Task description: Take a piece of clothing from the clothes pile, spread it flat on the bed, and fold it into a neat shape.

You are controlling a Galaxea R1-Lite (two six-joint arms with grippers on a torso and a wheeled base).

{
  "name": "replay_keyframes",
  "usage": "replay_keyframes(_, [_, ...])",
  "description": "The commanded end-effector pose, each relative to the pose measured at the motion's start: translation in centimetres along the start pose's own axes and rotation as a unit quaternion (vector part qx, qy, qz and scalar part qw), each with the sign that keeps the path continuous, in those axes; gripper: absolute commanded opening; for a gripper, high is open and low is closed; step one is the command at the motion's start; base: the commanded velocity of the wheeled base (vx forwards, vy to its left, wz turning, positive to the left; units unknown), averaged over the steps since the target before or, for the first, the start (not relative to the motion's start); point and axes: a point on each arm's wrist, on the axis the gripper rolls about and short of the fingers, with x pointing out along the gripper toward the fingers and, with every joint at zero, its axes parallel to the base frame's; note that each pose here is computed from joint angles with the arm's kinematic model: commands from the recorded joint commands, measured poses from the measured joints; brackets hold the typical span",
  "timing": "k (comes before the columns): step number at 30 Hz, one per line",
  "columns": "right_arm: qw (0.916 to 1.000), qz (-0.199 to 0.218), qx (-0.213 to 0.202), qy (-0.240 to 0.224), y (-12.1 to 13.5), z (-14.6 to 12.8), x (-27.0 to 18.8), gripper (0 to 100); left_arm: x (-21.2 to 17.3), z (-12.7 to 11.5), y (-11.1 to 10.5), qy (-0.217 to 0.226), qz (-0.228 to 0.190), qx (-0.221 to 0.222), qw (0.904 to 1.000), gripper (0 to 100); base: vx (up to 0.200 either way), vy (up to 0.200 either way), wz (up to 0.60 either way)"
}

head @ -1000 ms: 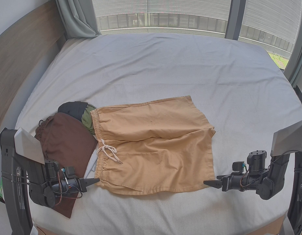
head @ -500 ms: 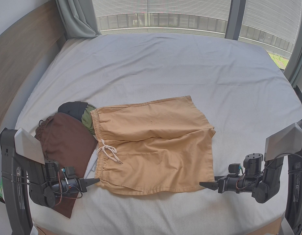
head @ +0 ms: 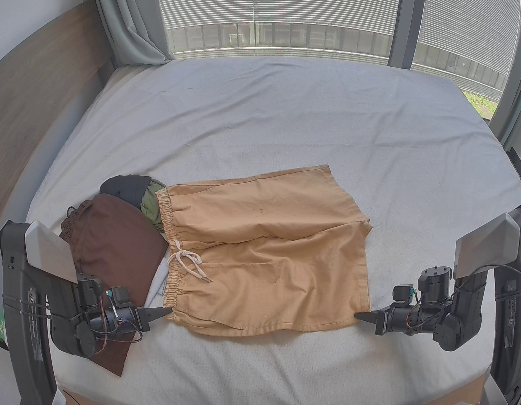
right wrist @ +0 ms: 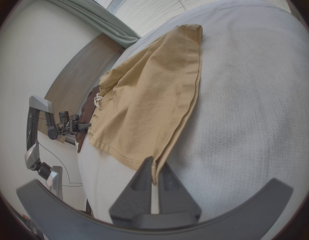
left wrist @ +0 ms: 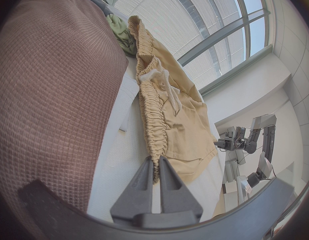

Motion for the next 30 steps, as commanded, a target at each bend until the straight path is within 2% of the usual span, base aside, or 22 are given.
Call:
replay_keyframes(1, [1.0, -0.001, -0.001, -0.002, 0.0, 0.1, 0.0, 0, 0.0, 0.0, 0.0, 0.0, 0.0, 0.0, 1.0, 0, 0.0, 0.0, 0.0])
replay_keyframes(30, [0.9996, 0.002, -0.014, 0.024, 2.4, -0.8, -3.2, 0, -2.6, -0.7, -2.6, 0.021, -0.016, -0.021, 0.9994, 0, 0.0, 0.0, 0.0])
